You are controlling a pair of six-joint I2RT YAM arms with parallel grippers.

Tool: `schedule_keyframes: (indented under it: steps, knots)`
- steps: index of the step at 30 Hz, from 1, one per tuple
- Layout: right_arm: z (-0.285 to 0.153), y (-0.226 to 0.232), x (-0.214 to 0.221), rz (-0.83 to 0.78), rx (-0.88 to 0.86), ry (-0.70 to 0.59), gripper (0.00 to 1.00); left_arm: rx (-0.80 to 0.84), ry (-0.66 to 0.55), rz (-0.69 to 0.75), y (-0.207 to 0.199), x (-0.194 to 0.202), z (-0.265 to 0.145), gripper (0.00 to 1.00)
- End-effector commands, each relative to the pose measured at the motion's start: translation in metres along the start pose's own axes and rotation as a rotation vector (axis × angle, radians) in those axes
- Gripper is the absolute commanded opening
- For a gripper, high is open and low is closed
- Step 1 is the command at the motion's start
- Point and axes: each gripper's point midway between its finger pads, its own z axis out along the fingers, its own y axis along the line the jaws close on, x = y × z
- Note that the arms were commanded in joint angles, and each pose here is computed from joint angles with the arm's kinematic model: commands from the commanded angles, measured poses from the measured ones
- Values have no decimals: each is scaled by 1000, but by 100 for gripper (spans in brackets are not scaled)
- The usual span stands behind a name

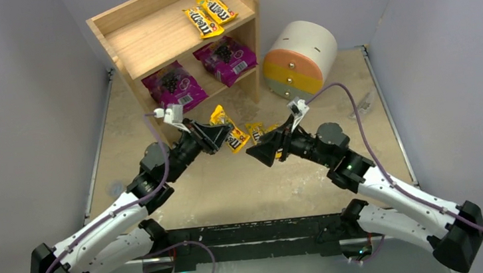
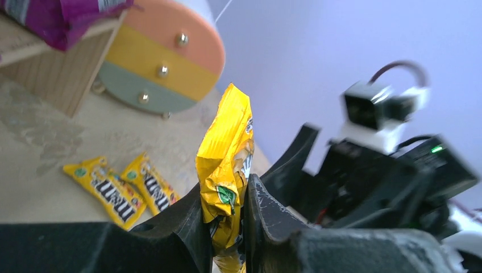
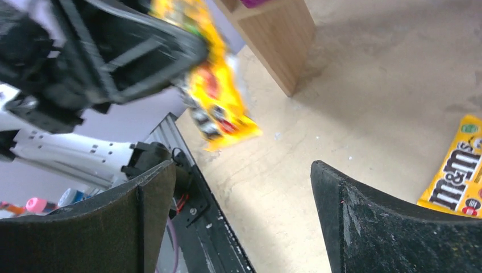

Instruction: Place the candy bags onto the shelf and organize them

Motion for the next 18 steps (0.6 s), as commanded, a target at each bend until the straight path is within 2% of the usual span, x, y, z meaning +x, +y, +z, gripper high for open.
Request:
schedule_keyframes:
  steps: [1,9,12,18]
  knots:
    - [13,7,-30,51,-31,-140,89,43,-216,-127,-18,-49,-7,0]
    - [31,26,-44,184,-179,-231,81,103,-224,-206,-22,-42,-10,0]
    - [34,29,-51,217,-206,-262,73,111,-232,-219,-23,-44,-10,0]
    - [44,35,-46,236,-244,-209,57,134,-243,-244,-25,-43,-11,0]
